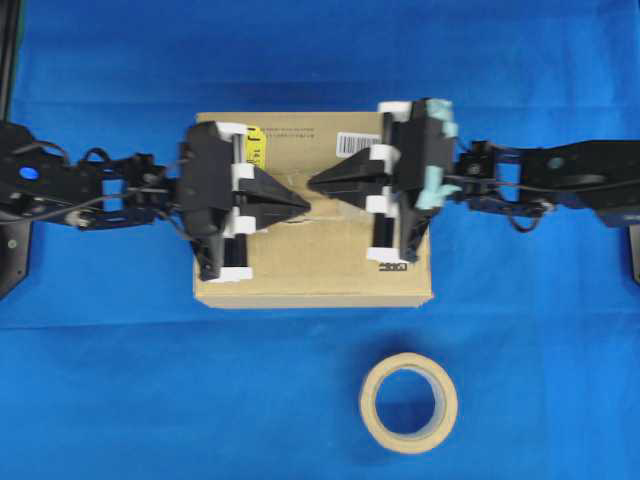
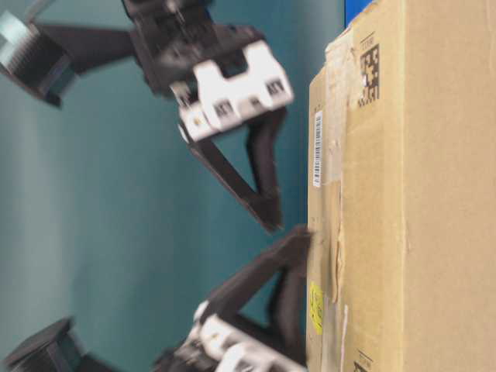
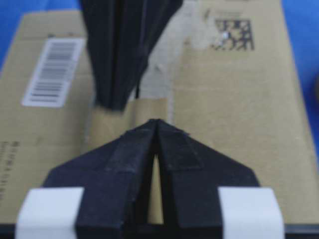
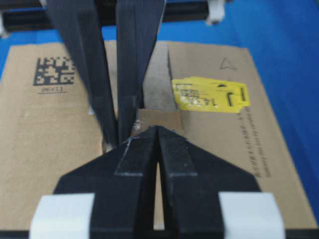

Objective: Apply tape along the seams of the closed cardboard box to seal it securely.
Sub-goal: 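Press and smooth the tape along the seam with both grippers toward each other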

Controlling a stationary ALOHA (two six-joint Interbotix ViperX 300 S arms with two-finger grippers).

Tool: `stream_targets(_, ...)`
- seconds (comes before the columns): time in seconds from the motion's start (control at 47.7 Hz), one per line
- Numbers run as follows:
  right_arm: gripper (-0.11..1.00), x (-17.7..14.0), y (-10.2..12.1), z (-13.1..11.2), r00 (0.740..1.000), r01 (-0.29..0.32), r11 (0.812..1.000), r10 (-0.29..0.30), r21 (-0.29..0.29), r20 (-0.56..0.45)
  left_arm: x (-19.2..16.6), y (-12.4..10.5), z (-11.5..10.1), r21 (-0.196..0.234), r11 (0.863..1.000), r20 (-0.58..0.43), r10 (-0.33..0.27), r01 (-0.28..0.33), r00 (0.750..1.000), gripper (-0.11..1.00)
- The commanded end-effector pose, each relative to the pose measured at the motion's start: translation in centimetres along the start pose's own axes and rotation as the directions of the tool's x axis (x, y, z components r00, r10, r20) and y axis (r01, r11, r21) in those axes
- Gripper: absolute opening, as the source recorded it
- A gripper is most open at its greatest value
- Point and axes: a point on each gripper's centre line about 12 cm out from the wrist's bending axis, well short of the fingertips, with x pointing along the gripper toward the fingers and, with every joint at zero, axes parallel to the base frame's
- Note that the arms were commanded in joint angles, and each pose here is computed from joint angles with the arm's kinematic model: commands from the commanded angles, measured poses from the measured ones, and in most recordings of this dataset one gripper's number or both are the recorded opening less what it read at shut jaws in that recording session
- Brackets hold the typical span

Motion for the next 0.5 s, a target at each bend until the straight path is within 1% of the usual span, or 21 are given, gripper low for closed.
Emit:
stream_targets(0.0,-0.01,1.1,0.3,0.8,1.000,-0.004,1.000,0.004,-0.001,0.021,0.6,0.0,0.6,0.003,1.000,0.018,0.002,-0.002,1.000,0.00)
stream_targets(0.21,-0.01,2.7,0.4,-0.9,1.000,-0.002,1.000,0.002,0.015,-0.025,1.0,-0.1,-0.3,0.006,1.000,0.009,0.009,-0.009,1.000,0.00)
stream_targets(0.378,-0.01,2.6,1.0,-2.5,0.998,-0.004,0.999,0.006,0.036,-0.067,0.6,0.1,-1.7,-0.037,0.999,-0.024,0.013,-0.014,1.000,0.00)
stream_targets(0.482,-0.01,2.2,1.2,-3.5,0.996,0.000,0.999,0.005,0.053,-0.091,-0.2,-0.3,-3.2,-0.039,0.999,-0.060,0.003,-0.006,0.998,0.00)
